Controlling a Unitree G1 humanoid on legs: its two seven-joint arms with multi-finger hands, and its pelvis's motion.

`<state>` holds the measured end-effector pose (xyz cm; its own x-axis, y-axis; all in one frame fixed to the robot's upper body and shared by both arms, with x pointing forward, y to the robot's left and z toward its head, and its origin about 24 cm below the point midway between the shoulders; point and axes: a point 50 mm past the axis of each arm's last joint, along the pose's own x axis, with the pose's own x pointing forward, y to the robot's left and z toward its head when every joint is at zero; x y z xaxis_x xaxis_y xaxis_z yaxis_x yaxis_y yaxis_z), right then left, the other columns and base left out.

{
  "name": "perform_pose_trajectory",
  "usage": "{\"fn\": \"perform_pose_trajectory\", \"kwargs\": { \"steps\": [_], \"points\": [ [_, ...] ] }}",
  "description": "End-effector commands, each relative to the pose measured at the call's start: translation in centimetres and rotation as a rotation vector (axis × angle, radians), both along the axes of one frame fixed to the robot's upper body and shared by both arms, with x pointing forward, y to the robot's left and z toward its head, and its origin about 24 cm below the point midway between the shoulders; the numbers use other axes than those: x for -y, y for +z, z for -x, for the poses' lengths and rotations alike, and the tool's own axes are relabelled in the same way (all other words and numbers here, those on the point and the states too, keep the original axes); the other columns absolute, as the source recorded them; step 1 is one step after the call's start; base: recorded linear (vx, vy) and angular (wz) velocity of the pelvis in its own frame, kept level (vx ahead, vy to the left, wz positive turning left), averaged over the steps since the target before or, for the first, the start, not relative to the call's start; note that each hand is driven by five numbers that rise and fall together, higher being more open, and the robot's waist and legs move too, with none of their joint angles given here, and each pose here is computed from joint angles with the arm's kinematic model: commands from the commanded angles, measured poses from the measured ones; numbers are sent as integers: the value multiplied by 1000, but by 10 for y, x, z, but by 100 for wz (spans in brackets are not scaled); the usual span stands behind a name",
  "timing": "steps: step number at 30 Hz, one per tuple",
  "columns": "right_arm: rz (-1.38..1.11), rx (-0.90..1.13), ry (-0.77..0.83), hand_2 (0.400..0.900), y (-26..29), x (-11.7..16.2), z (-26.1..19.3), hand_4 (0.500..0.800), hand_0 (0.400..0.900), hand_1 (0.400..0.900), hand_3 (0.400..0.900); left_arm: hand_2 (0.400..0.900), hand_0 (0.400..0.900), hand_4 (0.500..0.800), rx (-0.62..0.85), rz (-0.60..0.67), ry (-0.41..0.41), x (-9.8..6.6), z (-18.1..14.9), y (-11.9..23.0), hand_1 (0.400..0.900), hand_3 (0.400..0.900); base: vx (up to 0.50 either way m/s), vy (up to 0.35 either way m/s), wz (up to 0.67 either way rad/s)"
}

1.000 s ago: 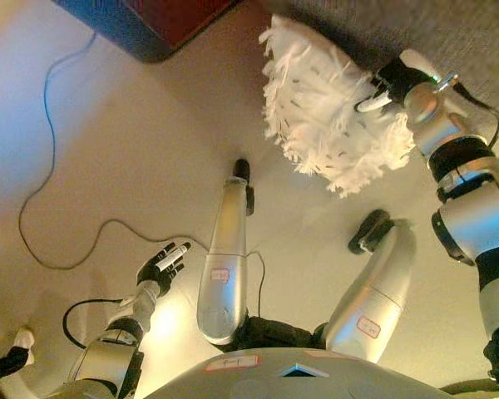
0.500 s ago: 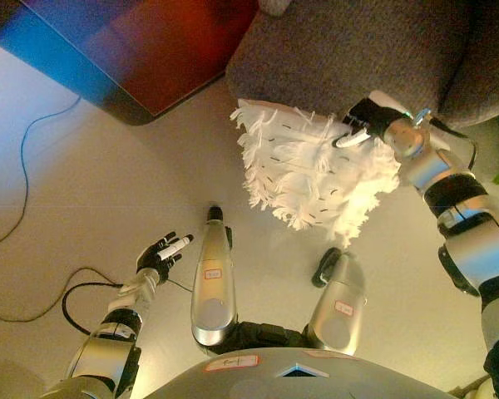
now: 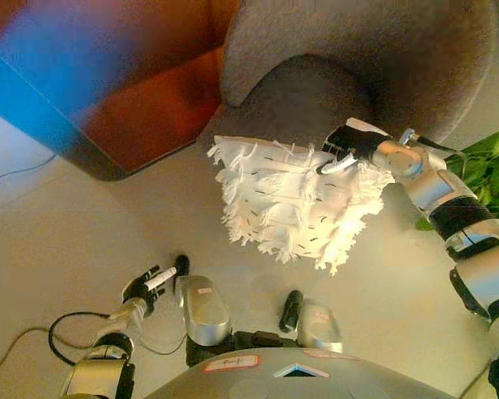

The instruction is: Pick up the pillow and put it on the sofa.

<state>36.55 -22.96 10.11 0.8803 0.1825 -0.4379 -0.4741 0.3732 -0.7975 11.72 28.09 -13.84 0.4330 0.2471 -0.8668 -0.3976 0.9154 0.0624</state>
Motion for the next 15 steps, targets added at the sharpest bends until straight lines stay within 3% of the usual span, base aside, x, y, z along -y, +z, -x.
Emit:
{"fn": "perform_pose_trajectory", "kwargs": {
  "steps": [1, 6, 12, 15],
  "points": [
    [-41, 261, -21, 400, 75, 17, -11, 500, 400, 400, 400, 900, 900, 800, -139, -67, -83, -13, 34, -5, 900, 900, 478, 51, 37],
    [-50, 289, -83, 400, 80, 40, -5, 500, 400, 400, 400, 900, 900, 800, -146, -85, -136, -10, 17, -3, 900, 900, 433, 119, 16],
    [-121, 308, -53, 400, 63, 33, 3, 500, 400, 400, 400, 900, 900, 800, -117, -124, -171, -18, -4, 6, 900, 900, 411, 159, -13],
    [-151, 297, -57, 400, 64, 33, 6, 500, 400, 400, 400, 900, 900, 800, -106, -152, -227, -24, -6, 10, 900, 900, 461, -12, 50]
  ]
}}
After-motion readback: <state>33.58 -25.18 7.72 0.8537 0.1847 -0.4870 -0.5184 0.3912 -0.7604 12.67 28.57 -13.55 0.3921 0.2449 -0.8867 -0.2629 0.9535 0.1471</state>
